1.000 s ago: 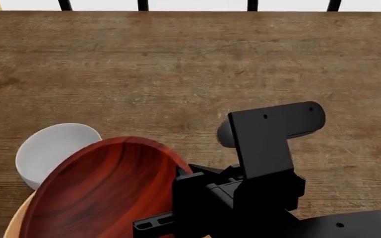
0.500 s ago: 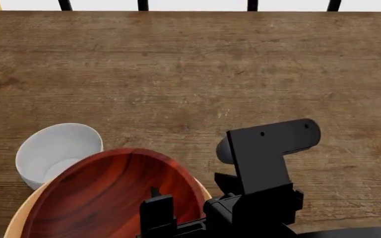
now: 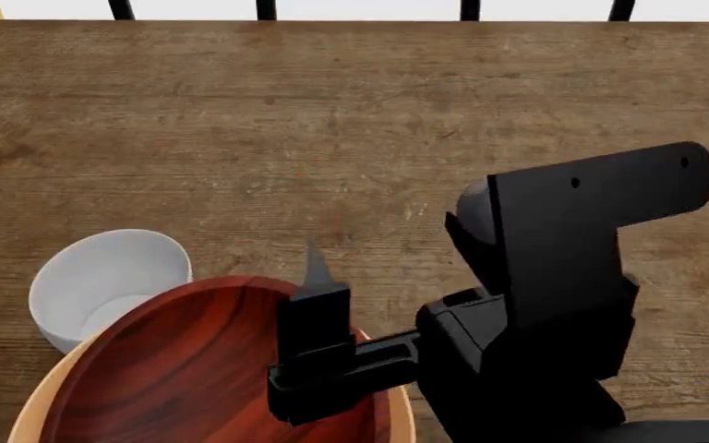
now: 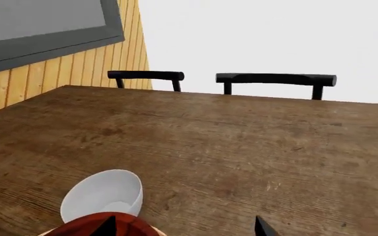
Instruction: Stack the bowls from largest to smallest.
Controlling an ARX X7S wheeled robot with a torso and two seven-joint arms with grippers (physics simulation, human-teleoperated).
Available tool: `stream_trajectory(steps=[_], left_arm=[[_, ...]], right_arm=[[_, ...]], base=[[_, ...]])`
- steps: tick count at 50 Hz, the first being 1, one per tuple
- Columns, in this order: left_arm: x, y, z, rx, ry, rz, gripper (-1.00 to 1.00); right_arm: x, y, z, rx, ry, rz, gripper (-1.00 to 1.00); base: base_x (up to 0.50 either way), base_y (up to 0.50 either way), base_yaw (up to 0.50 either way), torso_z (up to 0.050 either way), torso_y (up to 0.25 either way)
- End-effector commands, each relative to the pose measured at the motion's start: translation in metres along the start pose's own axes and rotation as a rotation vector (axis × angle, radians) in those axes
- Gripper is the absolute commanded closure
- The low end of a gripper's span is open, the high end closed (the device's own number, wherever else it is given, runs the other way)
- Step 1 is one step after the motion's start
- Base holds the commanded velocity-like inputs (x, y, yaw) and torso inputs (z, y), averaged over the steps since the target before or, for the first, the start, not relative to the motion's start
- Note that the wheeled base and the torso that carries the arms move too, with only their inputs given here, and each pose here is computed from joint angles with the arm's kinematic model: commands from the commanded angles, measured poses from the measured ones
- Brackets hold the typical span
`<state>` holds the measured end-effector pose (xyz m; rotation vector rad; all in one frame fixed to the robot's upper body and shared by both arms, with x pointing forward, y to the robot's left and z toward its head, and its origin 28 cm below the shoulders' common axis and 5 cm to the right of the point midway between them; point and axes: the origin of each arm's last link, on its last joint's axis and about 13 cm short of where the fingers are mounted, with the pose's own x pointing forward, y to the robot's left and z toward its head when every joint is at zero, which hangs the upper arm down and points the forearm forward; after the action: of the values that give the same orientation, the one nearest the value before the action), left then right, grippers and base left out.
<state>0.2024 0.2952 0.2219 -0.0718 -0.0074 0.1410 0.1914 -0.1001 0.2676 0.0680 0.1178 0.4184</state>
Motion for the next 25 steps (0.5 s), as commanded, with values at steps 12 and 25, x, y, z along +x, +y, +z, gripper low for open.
stream_trajectory(steps=[12, 25], left_arm=[[0.072, -0.03, 0.048, -0.081, 0.408, -0.364, -1.0], [0.11, -0.03, 0.014, -0.18, 0.557, -0.312, -1.0]], right_arm=[[-0.014, -0.004, -0.017, -0.098, -0.278, -0.112, -1.0], [-0.03, 0.01, -0.013, -0.079, -0.316, -0.065, -1.0]], base=[[0.0, 0.0, 0.0, 0.0, 0.0], [0.0, 0.0, 0.0, 0.0, 0.0]])
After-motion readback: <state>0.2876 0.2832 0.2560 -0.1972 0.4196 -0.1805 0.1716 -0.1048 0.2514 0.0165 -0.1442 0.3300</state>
